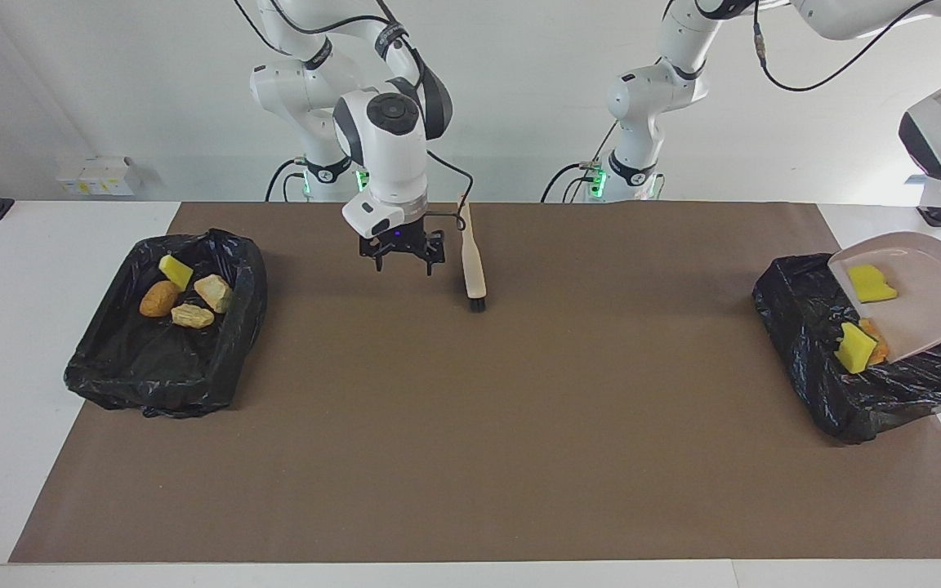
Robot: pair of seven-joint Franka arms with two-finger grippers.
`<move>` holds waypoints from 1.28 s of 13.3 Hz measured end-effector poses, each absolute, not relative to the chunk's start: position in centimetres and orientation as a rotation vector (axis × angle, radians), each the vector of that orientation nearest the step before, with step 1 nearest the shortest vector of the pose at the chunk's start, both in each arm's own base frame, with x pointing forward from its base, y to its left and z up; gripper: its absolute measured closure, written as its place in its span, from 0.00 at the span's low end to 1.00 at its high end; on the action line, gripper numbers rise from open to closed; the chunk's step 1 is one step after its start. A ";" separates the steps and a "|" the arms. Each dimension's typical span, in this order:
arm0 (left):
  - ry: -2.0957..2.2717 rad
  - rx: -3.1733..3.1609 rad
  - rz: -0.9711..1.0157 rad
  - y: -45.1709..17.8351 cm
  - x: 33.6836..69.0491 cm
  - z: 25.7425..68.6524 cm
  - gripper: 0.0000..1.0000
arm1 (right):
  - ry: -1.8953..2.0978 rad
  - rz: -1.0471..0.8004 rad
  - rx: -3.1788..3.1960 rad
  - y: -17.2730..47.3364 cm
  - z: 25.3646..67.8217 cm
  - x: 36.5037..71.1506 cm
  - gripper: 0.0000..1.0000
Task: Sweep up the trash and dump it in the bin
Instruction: 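Tilt the dustpan with the left gripper to dump scraps into the bag, then bring the dustpan back over the table with the left gripper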
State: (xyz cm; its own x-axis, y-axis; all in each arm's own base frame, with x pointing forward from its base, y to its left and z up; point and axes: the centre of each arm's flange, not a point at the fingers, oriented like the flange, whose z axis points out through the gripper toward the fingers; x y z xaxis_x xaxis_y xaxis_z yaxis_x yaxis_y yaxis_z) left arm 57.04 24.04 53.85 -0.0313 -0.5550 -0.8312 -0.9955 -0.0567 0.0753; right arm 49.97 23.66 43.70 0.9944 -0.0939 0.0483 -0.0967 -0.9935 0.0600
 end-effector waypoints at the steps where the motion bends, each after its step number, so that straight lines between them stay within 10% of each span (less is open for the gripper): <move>1: 1.618 -1.619 0.999 23.5 56.8 54.7 0.67 | -0.148 0.114 3.065 23.2 44.7 50.7 0.00; 8: 1.531 -1.453 1.037 19.1 56.3 60.3 0.67 | -0.141 0.152 3.012 15.9 55.9 54.2 0.00; 17: 1.761 -1.797 0.747 12.3 56.6 57.1 0.67 | -0.124 0.098 3.059 1.0 64.8 54.2 0.00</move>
State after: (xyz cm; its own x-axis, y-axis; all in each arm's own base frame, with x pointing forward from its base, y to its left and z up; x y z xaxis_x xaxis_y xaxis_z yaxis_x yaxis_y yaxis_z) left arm 56.61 12.35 57.12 0.0073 -0.7179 -0.6961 -0.9995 -0.0277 0.0180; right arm 54.25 0.96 64.77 0.9947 -0.0779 0.0671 -0.0829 -0.9937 0.0759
